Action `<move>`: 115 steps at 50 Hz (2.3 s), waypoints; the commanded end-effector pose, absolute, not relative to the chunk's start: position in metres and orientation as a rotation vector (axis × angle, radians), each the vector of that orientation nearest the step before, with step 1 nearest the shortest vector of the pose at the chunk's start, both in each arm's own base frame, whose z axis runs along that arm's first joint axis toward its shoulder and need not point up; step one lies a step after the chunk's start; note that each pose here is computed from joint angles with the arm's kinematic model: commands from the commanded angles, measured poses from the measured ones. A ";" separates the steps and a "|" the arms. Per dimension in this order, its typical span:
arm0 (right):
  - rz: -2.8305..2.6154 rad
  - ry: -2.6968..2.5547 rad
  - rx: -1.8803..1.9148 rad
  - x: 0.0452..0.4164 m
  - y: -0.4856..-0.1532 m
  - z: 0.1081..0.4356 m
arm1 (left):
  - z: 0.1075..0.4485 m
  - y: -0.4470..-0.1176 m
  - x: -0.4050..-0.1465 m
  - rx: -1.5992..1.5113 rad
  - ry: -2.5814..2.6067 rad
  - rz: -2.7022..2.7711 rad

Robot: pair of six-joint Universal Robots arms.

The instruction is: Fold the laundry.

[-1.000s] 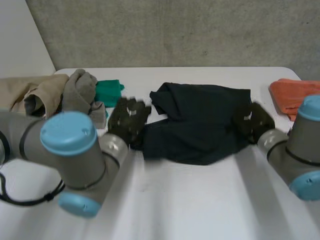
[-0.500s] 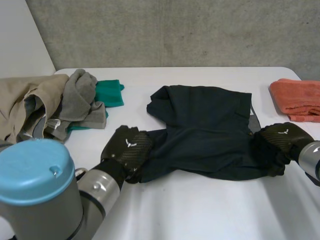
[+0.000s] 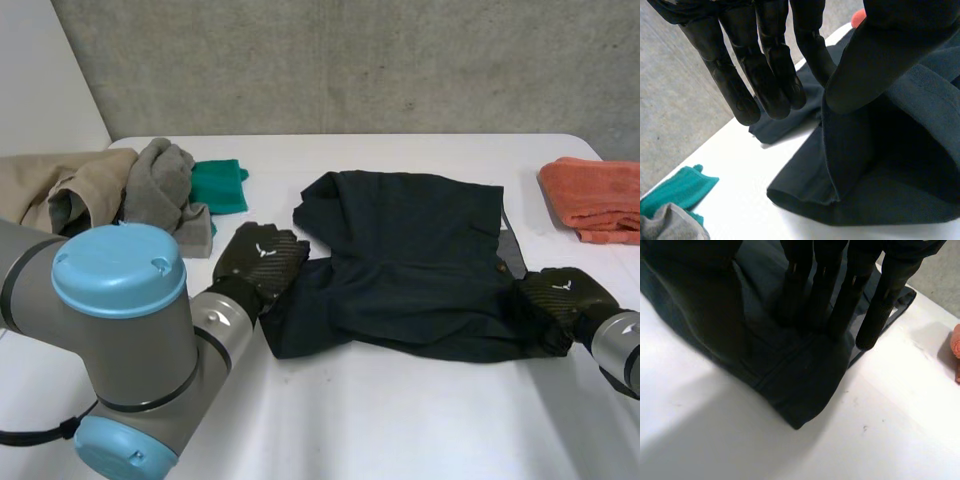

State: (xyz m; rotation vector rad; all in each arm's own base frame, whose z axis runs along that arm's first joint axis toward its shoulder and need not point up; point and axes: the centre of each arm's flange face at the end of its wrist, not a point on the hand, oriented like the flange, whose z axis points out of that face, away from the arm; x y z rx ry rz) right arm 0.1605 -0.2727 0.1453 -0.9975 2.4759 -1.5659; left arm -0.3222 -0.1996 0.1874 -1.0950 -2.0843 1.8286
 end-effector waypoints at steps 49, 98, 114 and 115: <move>-1.486 2.466 -1.474 0.179 -0.279 0.202 | 0.204 -0.222 -0.339 -1.164 -2.124 1.789; -1.936 2.117 -1.330 0.254 -0.342 0.150 | 0.172 -0.271 -0.327 -1.165 -2.026 2.119; -1.417 2.355 -1.439 0.226 -0.246 0.212 | 0.213 -0.154 -0.253 -1.361 -2.290 1.698; -1.382 2.359 -1.474 0.224 -0.238 0.214 | 0.215 -0.148 -0.249 -1.377 -2.303 1.667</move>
